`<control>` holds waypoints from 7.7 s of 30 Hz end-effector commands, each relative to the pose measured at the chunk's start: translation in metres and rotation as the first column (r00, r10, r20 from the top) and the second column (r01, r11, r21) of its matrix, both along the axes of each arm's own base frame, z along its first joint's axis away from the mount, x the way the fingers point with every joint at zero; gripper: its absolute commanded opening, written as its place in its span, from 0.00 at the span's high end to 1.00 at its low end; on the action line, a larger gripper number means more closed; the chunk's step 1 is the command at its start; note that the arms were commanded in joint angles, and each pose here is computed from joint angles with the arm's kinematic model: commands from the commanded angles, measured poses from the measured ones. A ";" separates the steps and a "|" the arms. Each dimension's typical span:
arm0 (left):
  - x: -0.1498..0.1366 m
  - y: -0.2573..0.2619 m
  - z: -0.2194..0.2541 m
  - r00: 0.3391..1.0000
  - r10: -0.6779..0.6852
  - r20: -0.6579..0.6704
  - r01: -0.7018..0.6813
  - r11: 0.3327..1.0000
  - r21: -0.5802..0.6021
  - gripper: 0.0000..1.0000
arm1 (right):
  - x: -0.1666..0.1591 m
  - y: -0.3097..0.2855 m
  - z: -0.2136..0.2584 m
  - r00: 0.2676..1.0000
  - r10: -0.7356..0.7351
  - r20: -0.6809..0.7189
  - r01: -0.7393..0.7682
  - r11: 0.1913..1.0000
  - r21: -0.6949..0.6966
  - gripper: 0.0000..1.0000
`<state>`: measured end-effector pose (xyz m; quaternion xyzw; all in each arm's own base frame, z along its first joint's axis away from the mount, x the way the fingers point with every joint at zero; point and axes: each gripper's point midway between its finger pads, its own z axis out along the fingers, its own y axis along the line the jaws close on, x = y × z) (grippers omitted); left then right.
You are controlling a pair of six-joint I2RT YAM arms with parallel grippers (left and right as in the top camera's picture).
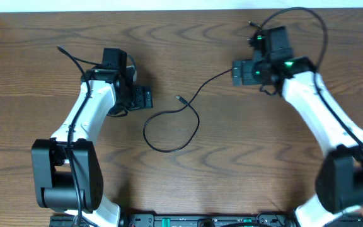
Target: Untangle cables
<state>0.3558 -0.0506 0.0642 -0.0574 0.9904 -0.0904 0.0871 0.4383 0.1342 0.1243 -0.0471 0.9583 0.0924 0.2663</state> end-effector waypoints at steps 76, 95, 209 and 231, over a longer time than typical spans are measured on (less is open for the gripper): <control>-0.068 -0.036 0.098 0.993 -0.093 0.076 0.106 0.976 -0.188 0.07 | -0.002 0.009 -0.137 0.889 0.060 -0.455 -0.121 0.987 -0.106 0.01; -0.068 -0.036 0.098 0.991 -0.106 0.082 0.120 0.976 -0.184 0.07 | -0.045 0.059 -0.108 0.790 0.385 -0.477 -0.455 0.890 -0.034 0.01; -0.045 0.035 0.103 0.979 0.170 0.113 -0.142 0.966 -0.218 0.07 | -0.108 0.173 -0.136 0.812 0.360 -0.459 -0.487 0.852 -0.194 0.29; -0.045 0.035 0.103 0.979 0.170 0.113 -0.142 0.966 -0.218 0.06 | -0.145 0.192 -0.138 0.581 0.637 -0.507 -0.757 0.651 -0.051 0.34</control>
